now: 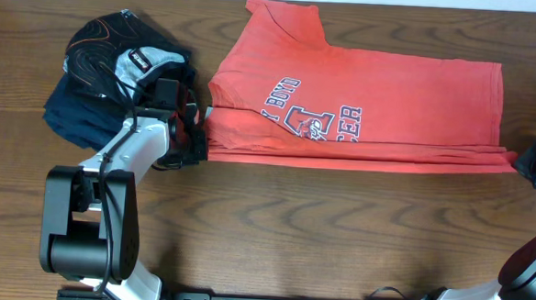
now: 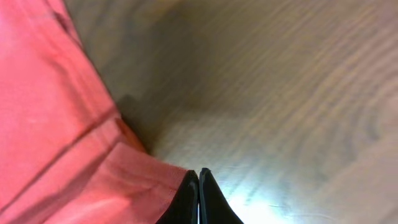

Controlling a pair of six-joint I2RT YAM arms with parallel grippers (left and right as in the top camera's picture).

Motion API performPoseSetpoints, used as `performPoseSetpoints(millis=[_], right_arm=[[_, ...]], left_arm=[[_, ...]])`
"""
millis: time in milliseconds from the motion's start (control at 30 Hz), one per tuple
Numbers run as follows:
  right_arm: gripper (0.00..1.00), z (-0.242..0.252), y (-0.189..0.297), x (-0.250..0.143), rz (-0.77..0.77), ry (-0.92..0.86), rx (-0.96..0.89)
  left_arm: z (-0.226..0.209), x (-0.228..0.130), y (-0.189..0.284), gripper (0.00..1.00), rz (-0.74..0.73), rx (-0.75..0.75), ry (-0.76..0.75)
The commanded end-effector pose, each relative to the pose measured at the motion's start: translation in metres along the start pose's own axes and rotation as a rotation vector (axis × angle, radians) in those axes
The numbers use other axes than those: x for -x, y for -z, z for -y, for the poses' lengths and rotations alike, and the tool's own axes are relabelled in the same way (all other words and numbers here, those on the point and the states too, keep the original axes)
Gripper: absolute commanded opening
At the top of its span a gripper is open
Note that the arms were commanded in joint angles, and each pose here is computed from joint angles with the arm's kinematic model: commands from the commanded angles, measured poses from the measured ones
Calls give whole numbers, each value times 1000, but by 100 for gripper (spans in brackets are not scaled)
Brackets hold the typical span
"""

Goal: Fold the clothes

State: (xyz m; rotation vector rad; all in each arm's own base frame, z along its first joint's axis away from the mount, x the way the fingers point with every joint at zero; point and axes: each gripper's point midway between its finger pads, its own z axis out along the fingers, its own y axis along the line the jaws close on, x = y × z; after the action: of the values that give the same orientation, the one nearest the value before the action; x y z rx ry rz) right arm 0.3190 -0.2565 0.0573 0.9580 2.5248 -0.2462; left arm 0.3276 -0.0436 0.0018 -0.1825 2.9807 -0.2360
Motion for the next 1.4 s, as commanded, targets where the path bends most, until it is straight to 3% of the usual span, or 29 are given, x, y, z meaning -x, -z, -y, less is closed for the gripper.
performPoseSetpoints(millis=[0,200,367,533,667,800,967,1233,1367], right_arm=[[1,25,11,17,55,-9,-142],[2,15,9,16,53,-50,-80],[9,-4,8,-3,-31,-104,29],[29,-35,13,-23,-131,-148,224],[21,-52,20,-39,-210,-163,324],[9,-35,15,-73,-319,-245,196],[6,-27,-3,-89,-300,-293,146],[6,21,-25,-120,-261,-417,-92],[3,42,-23,-118,-251,-479,-129]], left_arm=[[-4,11,9,6,41,23,-1],[-4,11,9,6,41,23,0],[-4,11,9,6,41,23,0],[-4,9,9,6,31,24,0],[-5,6,9,6,19,26,2],[-5,5,9,6,15,27,3],[-5,5,9,6,14,27,3],[-6,0,9,6,-7,32,-12],[-8,-3,9,6,-16,34,-10]])
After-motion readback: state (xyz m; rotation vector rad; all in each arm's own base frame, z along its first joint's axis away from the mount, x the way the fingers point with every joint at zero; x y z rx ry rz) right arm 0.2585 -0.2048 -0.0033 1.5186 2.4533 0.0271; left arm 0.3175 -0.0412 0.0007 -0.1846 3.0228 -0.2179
